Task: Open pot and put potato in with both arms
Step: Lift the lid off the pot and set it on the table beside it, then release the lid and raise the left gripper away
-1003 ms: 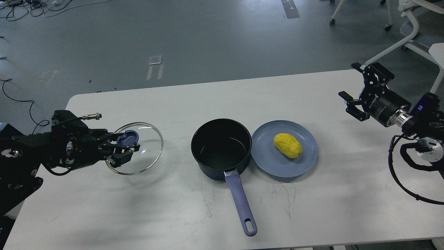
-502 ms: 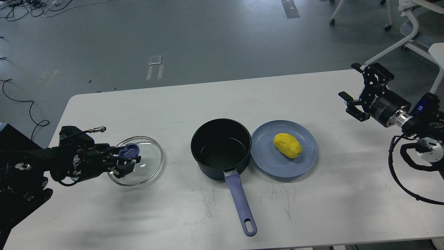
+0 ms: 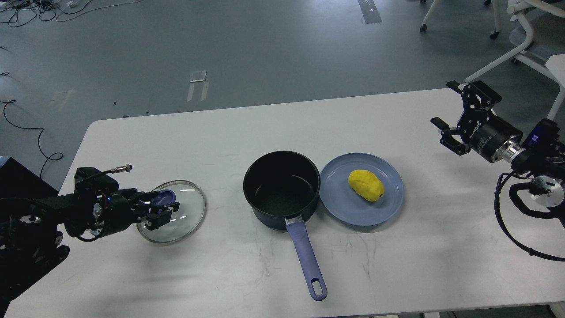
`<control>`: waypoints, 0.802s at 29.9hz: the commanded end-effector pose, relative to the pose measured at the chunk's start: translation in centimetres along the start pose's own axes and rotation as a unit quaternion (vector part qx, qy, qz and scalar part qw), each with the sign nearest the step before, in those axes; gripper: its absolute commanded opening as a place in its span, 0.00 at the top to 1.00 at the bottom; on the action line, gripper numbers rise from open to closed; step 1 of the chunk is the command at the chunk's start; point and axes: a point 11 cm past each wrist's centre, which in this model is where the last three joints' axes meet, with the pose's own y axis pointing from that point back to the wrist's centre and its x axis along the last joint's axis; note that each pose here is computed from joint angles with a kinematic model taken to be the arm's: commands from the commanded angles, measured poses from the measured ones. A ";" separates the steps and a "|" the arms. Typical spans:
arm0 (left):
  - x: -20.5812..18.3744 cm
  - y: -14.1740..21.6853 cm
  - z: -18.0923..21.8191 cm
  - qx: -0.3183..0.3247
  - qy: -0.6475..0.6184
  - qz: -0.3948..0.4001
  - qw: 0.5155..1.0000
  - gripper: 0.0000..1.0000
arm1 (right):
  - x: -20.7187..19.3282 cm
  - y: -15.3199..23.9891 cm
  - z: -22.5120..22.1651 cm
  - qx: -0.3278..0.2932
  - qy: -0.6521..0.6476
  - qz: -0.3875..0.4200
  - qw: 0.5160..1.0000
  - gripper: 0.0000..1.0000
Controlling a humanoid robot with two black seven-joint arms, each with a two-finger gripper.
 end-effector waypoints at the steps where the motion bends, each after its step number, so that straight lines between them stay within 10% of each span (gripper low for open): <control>1: 0.7 -0.1 0.8 -0.017 0.045 0.023 0.999 0.03 | 0.0 0.0 0.0 0.000 0.000 -0.001 1.000 0.00; 10: 11.3 0.7 3.3 -0.104 0.208 0.157 0.960 0.02 | 0.3 0.3 -0.8 0.003 0.007 -0.001 1.000 0.00; 17: 19.2 1.1 5.7 -0.244 0.454 0.273 0.812 0.02 | 0.5 0.4 -0.8 0.002 0.008 0.000 1.000 0.00; 24: 16.5 -0.6 5.9 -0.284 0.589 0.299 0.695 0.02 | 0.4 0.5 -0.5 -0.002 0.008 -0.002 1.000 0.00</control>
